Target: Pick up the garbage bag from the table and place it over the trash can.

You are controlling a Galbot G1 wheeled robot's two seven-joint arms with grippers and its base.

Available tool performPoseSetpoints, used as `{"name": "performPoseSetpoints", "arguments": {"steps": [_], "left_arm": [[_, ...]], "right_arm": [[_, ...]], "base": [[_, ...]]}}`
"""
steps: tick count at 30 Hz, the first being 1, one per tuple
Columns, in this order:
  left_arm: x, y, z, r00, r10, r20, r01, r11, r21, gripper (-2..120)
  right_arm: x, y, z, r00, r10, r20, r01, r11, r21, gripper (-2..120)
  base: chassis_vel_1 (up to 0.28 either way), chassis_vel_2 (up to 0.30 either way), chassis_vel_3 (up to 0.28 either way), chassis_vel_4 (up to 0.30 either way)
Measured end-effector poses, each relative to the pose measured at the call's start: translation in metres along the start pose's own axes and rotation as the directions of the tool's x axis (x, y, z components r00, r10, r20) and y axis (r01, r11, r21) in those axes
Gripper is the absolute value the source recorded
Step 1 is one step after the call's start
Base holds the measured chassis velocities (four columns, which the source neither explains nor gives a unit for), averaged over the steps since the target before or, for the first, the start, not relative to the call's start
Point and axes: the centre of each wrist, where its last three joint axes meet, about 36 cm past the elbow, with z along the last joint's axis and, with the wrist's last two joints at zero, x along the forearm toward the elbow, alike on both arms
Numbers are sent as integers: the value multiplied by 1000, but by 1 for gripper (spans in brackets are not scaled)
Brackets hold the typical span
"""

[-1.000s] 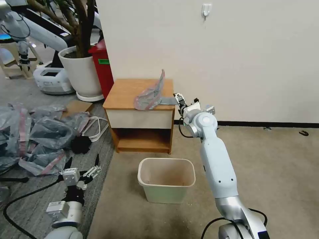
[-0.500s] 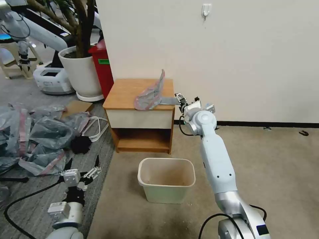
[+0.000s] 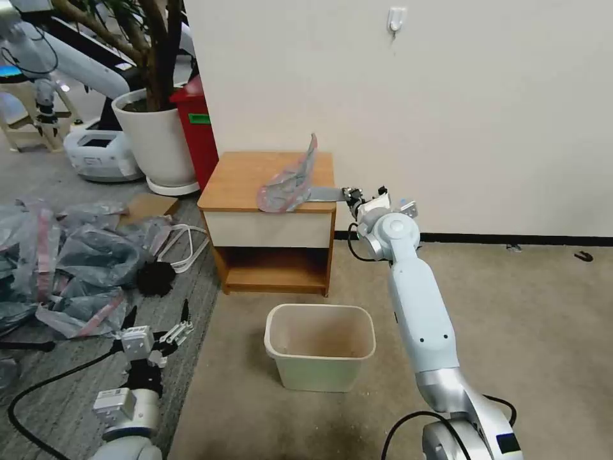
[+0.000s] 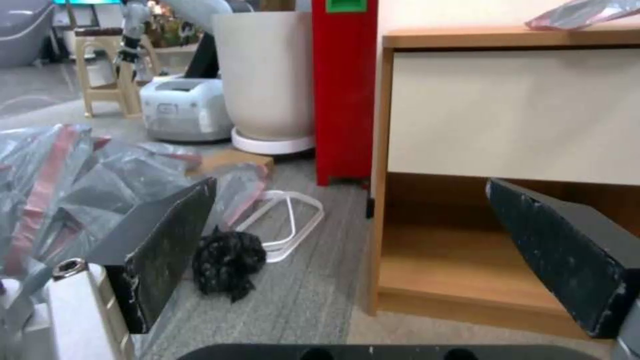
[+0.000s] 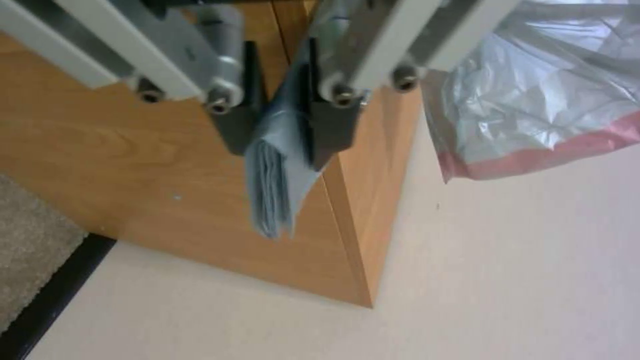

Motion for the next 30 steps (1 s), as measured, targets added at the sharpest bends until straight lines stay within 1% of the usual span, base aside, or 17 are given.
{"name": "performPoseSetpoints", "arguments": {"steps": [1, 3, 4, 12, 13, 15, 16, 19, 20, 23, 24, 25, 26, 27, 30], "left_arm": [[0, 0, 0, 1000, 0, 0, 0, 1000, 0, 100], [0, 0, 0, 1000, 0, 0, 0, 1000, -1, 100], [0, 0, 1, 1000, -1, 0, 1, 1000, -1, 100], [-3, 0, 4, 1000, -3, -2, 3, 1000, 2, 100], [-4, 0, 5, 1000, -3, -2, 3, 1000, 1, 100], [-5, 0, 5, 1000, -2, -2, 2, 1000, 1, 100], [-6, 0, 6, 1000, -1, -1, 1, 1000, 1, 100], [-10, 0, 8, 1000, 2, 1, -2, 1000, 3, 100], [-10, 0, 8, 1000, 2, 1, -2, 1000, 3, 100], [-13, -3, 10, 1000, 7, 1, -7, 1000, 9, 100], [-13, -3, 10, 1000, 7, 1, -7, 1000, 9, 100], [-15, -6, 13, 1000, 10, 2, -10, 1000, 11, 100], [-16, -6, 13, 1000, 11, 3, -11, 1000, 11, 100], [-16, -6, 13, 1000, 11, 3, -11, 1000, 11, 100], [-17, -6, 13, 1000, 12, 5, -12, 1000, 11, 100]], "right_arm": [[0, 0, 0, 1000, 0, 0, 0, 1000, 0, 9], [0, -1, -1, 1000, 1, 2, -1, 1000, 4, 1], [1, -1, -2, 1000, 0, 5, 0, 1000, 9, 0], [18, -6, -8, 1000, -7, 8, 7, 999, 46, 0], [31, -11, -8, 1000, -4, -1, 4, 998, 64, 0], [38, -12, -8, 1000, -7, -5, 8, 997, 72, 0], [48, -13, -7, 1000, -12, -9, 13, 997, 81, 0], [88, -16, 0, 999, -33, -23, 35, 994, 104, 0], [88, -16, 0, 999, -33, -23, 35, 994, 104, 0], [129, -33, 22, 998, -6, -60, 14, 993, 117, 0], [129, -33, 22, 998, -6, -60, 14, 993, 117, 0], [173, -53, 56, 990, 40, -132, -24, 993, 119, 0], [188, -60, 73, 986, 57, -159, -36, 990, 134, 0], [188, -60, 73, 986, 57, -159, -36, 990, 134, 0], [210, -77, 111, 971, 112, -209, -76, 982, 173, 0]], "base": [[0, 0, 0, 0], [0, 0, 0, 0], [0, 0, 0, 0], [0, 0, 0, 0], [0, 0, 0, 0], [0, 0, 0, 0], [0, 0, 0, 0], [0, 0, 0, 0], [0, 0, 0, 0], [0, 0, 0, 0], [0, 0, 0, 0], [0, 0, 0, 0], [0, 0, 0, 0], [0, 0, 0, 0], [0, 0, 0, 0]]}}
